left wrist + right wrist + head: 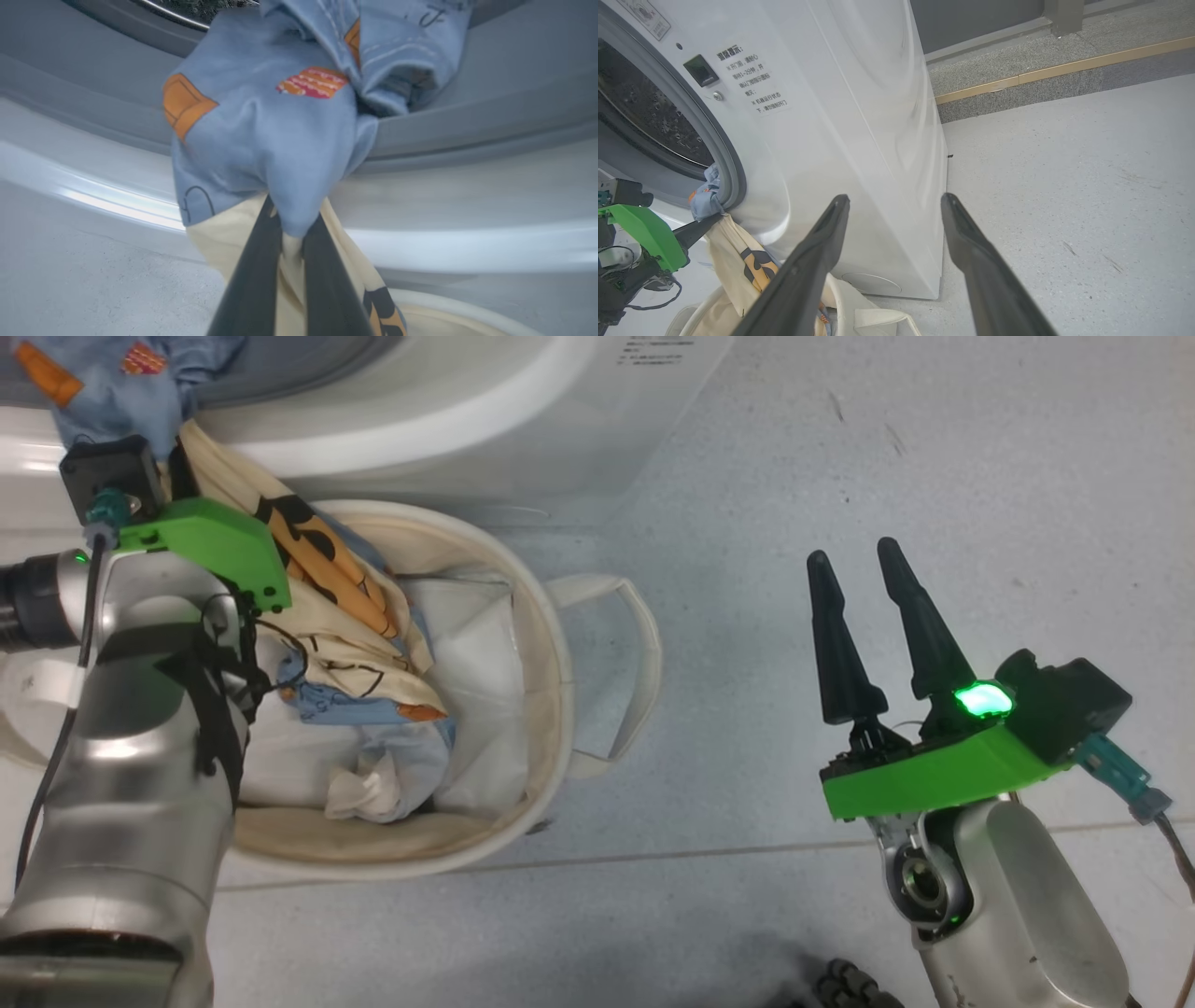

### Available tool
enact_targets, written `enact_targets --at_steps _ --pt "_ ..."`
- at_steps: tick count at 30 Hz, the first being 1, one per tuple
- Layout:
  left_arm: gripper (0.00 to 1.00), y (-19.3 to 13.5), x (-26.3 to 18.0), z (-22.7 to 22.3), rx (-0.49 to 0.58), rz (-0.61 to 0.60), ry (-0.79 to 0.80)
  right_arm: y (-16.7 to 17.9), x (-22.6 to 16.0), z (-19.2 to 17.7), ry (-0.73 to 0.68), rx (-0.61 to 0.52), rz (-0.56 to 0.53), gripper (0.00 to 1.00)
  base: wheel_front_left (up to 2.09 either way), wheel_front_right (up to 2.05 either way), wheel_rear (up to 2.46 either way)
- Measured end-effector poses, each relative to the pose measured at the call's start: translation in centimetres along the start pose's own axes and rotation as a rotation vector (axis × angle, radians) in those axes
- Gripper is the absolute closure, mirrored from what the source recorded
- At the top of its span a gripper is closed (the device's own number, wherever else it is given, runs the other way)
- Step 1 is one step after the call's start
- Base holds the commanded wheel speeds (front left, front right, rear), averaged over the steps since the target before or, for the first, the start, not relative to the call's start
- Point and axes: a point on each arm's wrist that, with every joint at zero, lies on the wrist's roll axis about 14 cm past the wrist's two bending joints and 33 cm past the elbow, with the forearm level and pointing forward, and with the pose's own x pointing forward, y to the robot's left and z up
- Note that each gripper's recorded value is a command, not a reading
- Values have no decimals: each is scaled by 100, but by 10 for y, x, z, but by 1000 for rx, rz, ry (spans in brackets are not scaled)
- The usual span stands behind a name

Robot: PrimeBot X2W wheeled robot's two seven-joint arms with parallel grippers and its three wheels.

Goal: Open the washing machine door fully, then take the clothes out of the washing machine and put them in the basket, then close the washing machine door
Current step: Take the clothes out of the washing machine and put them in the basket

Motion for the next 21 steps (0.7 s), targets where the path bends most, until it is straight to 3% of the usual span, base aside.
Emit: enact_targets --at_steps 11,21 --pt "100 12 -49 20 -28 -40 -123 26 0 25 -63 -3 65 0 0 0 0" --pt "100 3 -117 21 46 -127 -197 48 -12 34 -75 0 113 0 0 0 0"
